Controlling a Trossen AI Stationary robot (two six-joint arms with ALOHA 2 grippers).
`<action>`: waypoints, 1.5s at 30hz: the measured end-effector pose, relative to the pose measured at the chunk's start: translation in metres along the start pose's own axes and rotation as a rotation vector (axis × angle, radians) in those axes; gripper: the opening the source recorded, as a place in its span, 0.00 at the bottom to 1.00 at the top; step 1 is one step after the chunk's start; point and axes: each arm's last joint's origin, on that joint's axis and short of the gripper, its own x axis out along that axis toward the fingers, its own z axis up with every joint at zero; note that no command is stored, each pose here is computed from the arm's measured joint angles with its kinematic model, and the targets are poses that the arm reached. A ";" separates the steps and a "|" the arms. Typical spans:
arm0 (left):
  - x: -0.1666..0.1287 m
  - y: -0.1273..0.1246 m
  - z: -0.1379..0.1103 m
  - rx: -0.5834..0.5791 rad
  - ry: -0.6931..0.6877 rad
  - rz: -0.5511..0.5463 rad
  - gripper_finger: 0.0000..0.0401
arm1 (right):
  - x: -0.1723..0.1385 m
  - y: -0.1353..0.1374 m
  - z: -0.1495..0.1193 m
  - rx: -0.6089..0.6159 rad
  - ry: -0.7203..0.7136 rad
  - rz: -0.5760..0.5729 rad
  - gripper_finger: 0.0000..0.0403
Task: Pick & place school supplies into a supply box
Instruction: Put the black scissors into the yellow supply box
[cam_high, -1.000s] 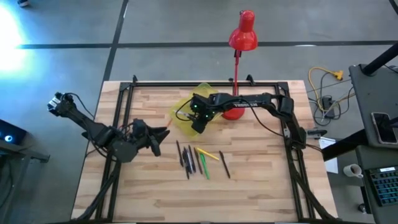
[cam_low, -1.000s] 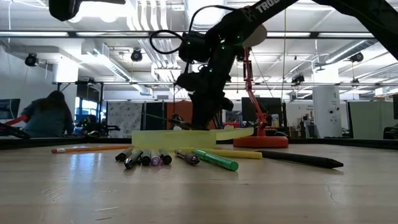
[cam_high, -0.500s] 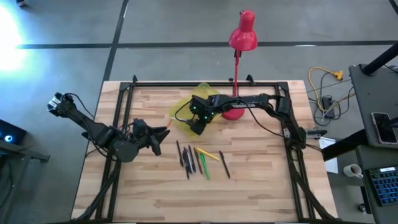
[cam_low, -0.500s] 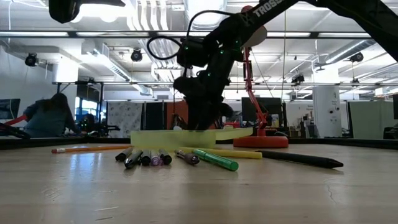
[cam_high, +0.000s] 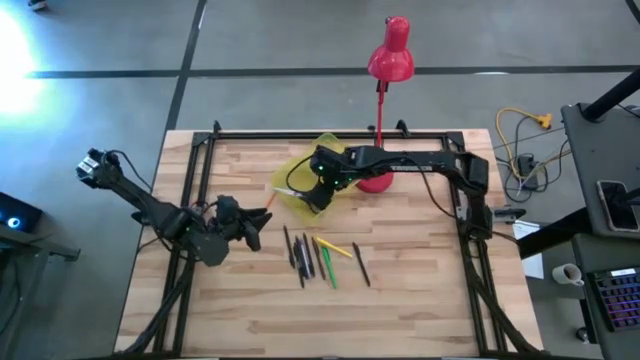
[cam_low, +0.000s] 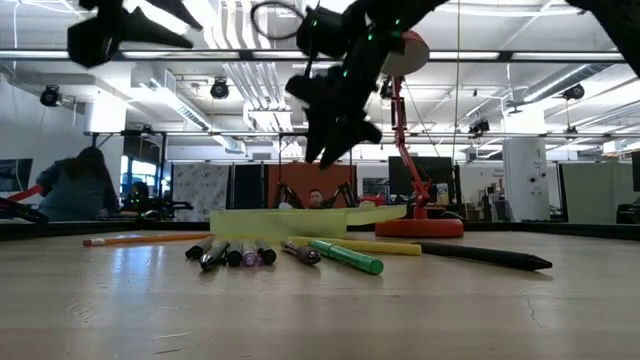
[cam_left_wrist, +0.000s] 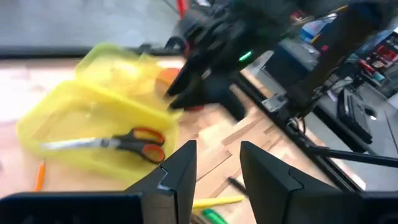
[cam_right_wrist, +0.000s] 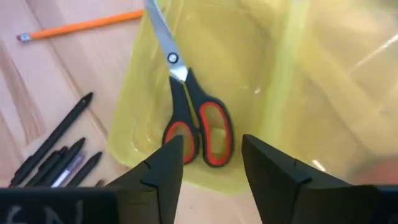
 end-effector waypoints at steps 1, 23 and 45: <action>0.002 0.004 -0.004 -0.019 0.013 0.007 0.27 | -0.006 0.001 -0.001 0.003 -0.005 -0.018 0.37; 0.071 0.038 0.019 0.446 0.336 0.141 0.27 | -0.088 0.035 -0.058 -0.189 0.009 -0.309 0.34; 0.202 0.054 0.033 1.031 0.907 -0.016 0.27 | -0.135 0.041 -0.174 0.160 -0.125 -0.285 0.17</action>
